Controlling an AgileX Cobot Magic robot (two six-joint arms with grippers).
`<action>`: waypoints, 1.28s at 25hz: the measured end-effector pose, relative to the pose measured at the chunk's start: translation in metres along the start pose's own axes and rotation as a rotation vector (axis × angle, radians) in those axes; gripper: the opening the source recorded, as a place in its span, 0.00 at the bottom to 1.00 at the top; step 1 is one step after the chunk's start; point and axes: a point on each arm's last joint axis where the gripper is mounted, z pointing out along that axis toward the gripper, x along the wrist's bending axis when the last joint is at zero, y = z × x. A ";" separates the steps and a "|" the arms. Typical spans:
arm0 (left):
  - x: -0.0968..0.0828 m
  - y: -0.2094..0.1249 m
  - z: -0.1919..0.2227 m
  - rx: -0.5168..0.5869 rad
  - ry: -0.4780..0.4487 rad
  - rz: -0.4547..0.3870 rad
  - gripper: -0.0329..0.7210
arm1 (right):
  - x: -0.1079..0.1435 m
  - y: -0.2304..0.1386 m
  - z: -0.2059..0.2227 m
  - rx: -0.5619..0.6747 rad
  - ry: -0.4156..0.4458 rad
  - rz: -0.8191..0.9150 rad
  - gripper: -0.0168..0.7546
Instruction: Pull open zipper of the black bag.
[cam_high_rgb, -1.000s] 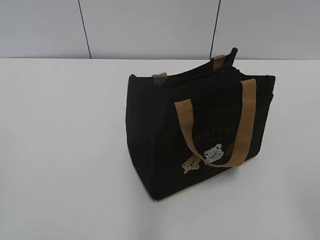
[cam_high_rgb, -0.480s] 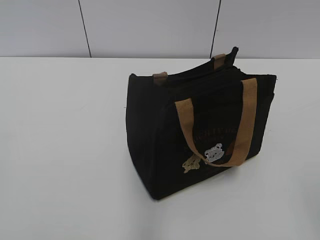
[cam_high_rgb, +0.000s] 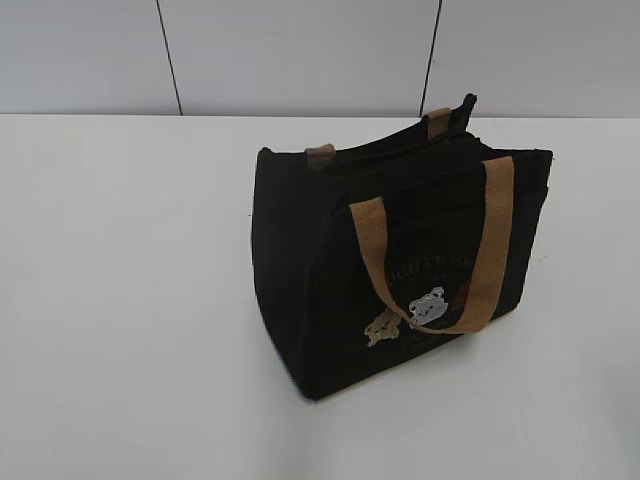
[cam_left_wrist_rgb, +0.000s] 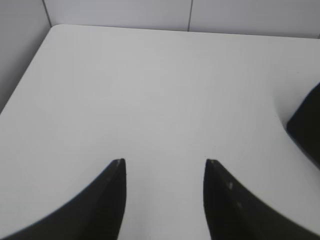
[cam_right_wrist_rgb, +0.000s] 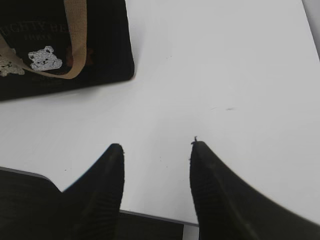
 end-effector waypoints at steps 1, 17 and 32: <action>0.000 0.000 0.000 -0.002 0.027 -0.011 0.54 | 0.000 0.000 0.000 0.000 0.002 0.001 0.46; -0.003 -0.001 -0.002 -0.013 0.229 -0.097 0.53 | 0.001 0.000 0.000 -0.001 0.007 0.004 0.46; -0.002 -0.001 -0.002 -0.010 0.175 -0.074 0.48 | 0.002 0.000 0.000 -0.004 0.022 0.011 0.46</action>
